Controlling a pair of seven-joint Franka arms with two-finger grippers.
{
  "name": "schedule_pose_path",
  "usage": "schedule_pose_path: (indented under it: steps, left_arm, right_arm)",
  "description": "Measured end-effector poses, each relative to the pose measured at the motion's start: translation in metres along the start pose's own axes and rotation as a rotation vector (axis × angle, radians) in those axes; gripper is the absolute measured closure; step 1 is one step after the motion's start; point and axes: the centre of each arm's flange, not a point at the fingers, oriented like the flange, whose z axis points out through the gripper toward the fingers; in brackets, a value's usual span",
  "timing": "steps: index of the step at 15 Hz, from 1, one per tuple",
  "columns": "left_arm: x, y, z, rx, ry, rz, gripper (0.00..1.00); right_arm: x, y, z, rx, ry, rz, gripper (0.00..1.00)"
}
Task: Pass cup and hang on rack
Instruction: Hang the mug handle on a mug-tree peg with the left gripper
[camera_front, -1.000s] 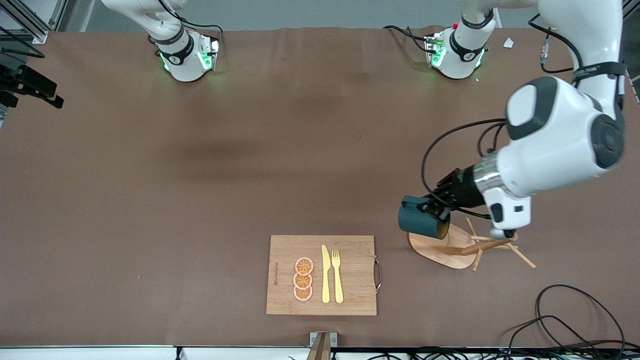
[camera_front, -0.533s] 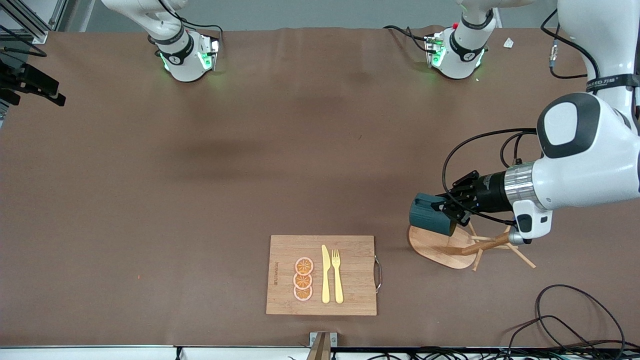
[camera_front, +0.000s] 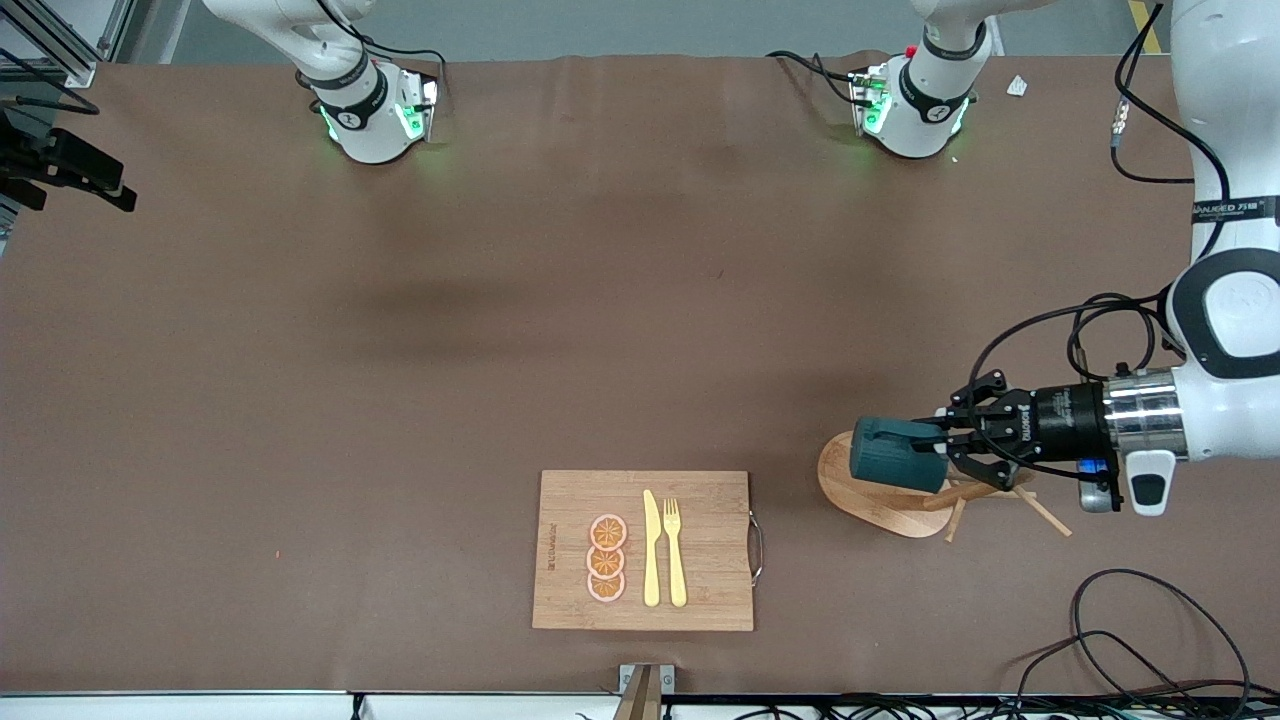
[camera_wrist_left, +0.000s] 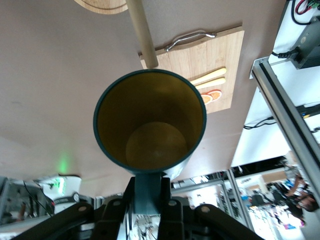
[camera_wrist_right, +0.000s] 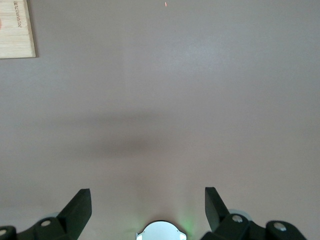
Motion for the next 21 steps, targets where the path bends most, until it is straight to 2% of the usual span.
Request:
schedule_pose_path:
  steps: [6,13,21]
  left_arm:
    - [0.031,0.000,-0.004,-0.056,-0.103,-0.082,0.79]
    - [0.069,-0.005,-0.022,-0.124,-0.177,-0.167,0.79]
    - [0.106,-0.014,-0.032,-0.148,-0.191,-0.213,0.79]
  right_arm:
    - [0.000,0.001,0.000,0.000,0.000,-0.011,0.00]
    - [0.000,0.002,0.002,0.001,-0.004,-0.017,0.00]
    - [0.001,0.003,0.002,0.001,0.000,-0.017,0.00]
